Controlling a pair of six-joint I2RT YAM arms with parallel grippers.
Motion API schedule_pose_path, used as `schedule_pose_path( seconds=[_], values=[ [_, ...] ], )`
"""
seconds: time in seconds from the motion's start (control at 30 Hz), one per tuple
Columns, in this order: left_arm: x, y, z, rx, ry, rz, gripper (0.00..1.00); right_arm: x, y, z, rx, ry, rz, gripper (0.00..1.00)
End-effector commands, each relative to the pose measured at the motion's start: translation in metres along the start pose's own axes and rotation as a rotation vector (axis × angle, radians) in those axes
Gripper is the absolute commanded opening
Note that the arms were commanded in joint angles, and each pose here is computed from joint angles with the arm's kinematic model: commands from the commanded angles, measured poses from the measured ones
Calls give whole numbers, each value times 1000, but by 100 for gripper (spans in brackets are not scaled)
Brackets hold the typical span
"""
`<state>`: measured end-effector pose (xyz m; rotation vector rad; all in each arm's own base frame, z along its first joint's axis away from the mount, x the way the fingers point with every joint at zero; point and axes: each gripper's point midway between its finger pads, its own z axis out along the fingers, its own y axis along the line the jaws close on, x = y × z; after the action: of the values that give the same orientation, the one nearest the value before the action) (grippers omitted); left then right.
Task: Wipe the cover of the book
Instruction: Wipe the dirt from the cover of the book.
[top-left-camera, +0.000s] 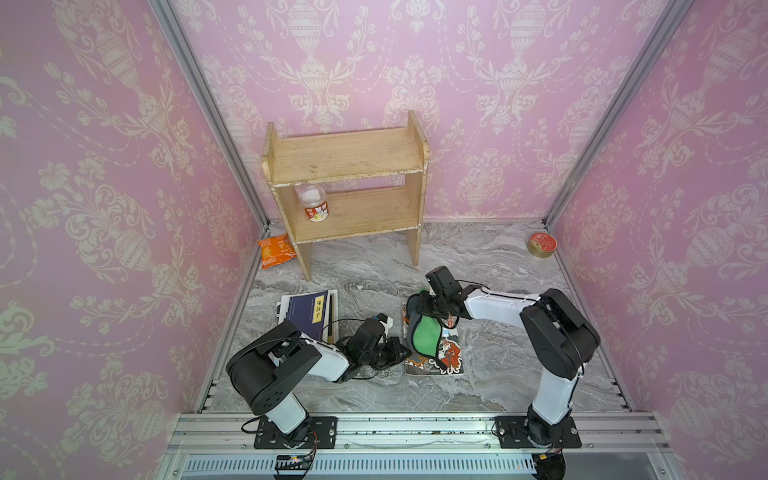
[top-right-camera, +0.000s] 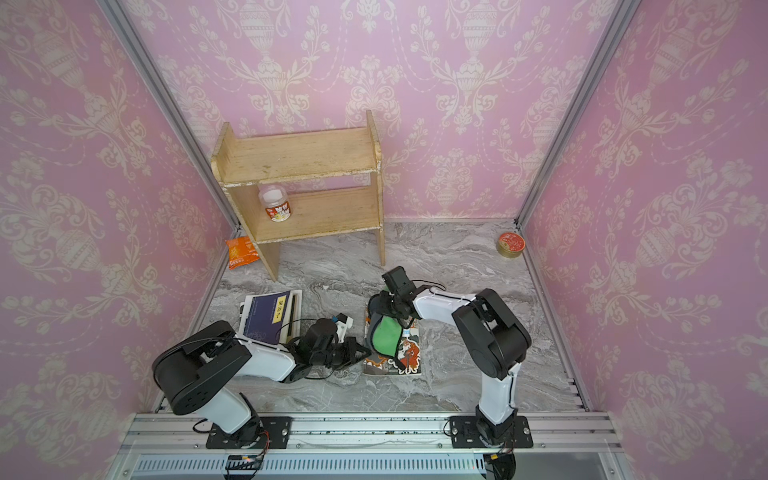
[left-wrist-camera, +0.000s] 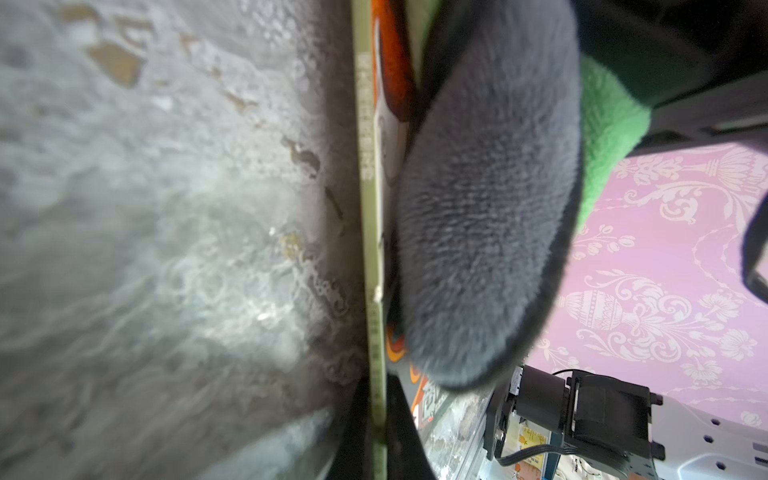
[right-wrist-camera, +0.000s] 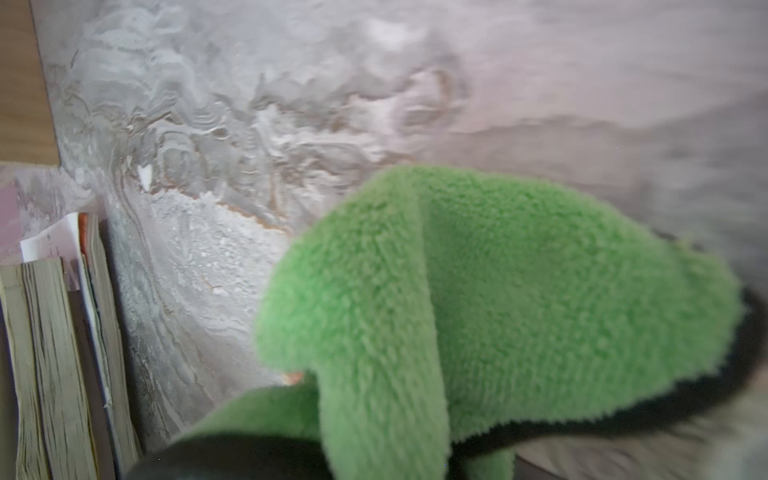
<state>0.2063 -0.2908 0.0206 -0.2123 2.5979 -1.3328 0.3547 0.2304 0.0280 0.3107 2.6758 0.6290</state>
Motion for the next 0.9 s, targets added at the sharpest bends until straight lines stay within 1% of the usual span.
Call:
schedule_pose_path(
  seconds=[0.0,0.07,0.13,0.2,0.3,0.37,0.43,0.5,0.57,0.6,0.67,0.73,0.8,0.87],
  values=[
    [1,19,2,-65,-22,-13,0,50,-113,-8,301,160,102,0],
    [1,18,3,-62,-17,-12,0,52,-120,-10,321,163,106,0],
    [1,17,4,-58,-15,-11,0,55,-109,-4,293,178,105,0],
    [0,16,4,-58,-17,-13,0,61,-89,8,272,191,75,0],
    [-1,16,4,-58,-21,-14,0,82,-34,34,206,247,-9,0],
    [0,16,4,-59,-21,-16,0,94,0,45,163,274,-59,0],
    [-1,16,4,-60,-24,-18,0,95,12,46,141,276,-73,0],
    [-1,17,4,-61,-23,-18,0,91,8,42,149,262,-77,0],
    [-1,16,4,-60,-24,-17,0,81,-16,29,191,242,-65,0],
    [-1,16,4,-60,-24,-17,0,79,-31,23,211,237,-48,0],
    [-1,16,5,-58,-26,-16,0,70,-72,6,255,217,30,0],
    [-2,15,5,-53,-27,-15,0,69,-104,-8,287,204,90,0],
    [-2,15,6,-52,-26,-16,0,71,-117,-17,304,199,97,0],
    [-2,15,6,-50,-25,-18,0,78,-111,-16,290,212,87,0]
  ],
)
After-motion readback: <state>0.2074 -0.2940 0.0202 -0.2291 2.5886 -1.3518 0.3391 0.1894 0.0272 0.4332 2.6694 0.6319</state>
